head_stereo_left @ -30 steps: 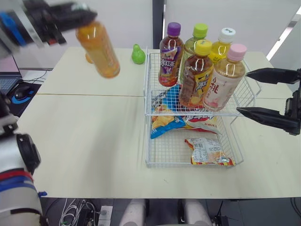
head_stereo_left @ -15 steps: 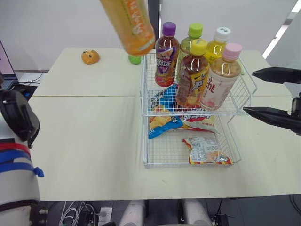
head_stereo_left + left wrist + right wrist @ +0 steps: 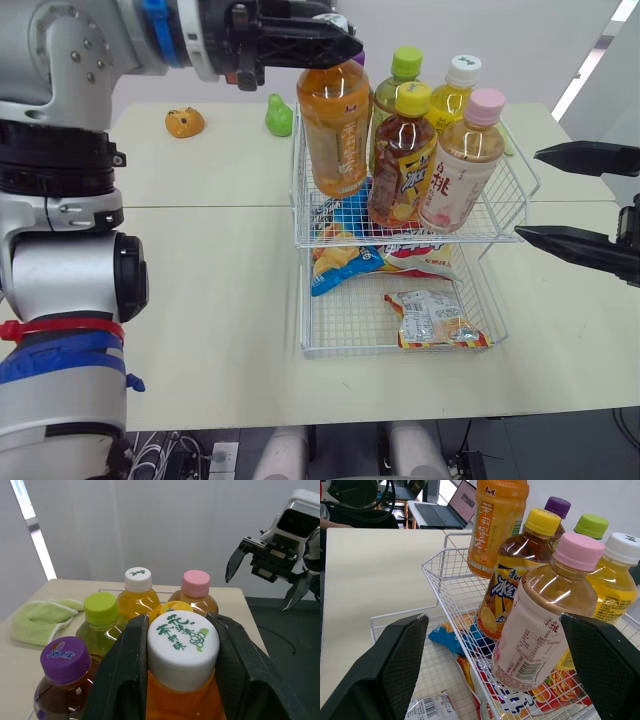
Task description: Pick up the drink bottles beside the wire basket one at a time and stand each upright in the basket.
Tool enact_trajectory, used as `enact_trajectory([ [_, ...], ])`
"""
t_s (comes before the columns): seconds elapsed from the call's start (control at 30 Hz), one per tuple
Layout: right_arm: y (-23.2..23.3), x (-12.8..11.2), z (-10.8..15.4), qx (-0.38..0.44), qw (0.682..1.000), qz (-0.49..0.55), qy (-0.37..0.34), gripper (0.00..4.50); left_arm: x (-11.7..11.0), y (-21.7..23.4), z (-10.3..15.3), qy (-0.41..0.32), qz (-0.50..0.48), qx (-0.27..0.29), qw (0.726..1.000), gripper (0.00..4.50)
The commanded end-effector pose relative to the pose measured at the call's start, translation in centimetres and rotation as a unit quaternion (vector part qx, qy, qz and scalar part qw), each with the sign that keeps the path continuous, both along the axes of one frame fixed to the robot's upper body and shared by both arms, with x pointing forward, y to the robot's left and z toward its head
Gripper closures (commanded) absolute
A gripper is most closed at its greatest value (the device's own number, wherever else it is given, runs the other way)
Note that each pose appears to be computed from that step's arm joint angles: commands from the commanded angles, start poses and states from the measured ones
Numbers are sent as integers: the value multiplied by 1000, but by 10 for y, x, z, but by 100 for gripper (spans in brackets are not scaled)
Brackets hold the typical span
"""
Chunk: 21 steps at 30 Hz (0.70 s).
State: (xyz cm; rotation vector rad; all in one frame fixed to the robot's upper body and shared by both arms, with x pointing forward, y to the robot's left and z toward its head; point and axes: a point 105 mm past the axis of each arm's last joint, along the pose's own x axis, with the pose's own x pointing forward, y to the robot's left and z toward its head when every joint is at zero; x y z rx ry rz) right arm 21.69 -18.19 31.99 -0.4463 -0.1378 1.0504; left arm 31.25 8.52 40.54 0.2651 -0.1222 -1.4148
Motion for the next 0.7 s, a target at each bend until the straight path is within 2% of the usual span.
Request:
enact_trajectory([
  [0.03, 0, -3, 8, -1, 1000, -3, -23, 0, -1, -1, 3, -28, -1, 2, 1000, 314],
  [0.5, 0, -4, 9, -2, 1000, -5, -25, 0, 16, -13, -30, 11, 2, 24, 1000, 314],
  [0.7, -1, -5, 10, -3, 1000, -8, -28, 0, 23, -16, -33, 29, 7, 16, 999, 314],
])
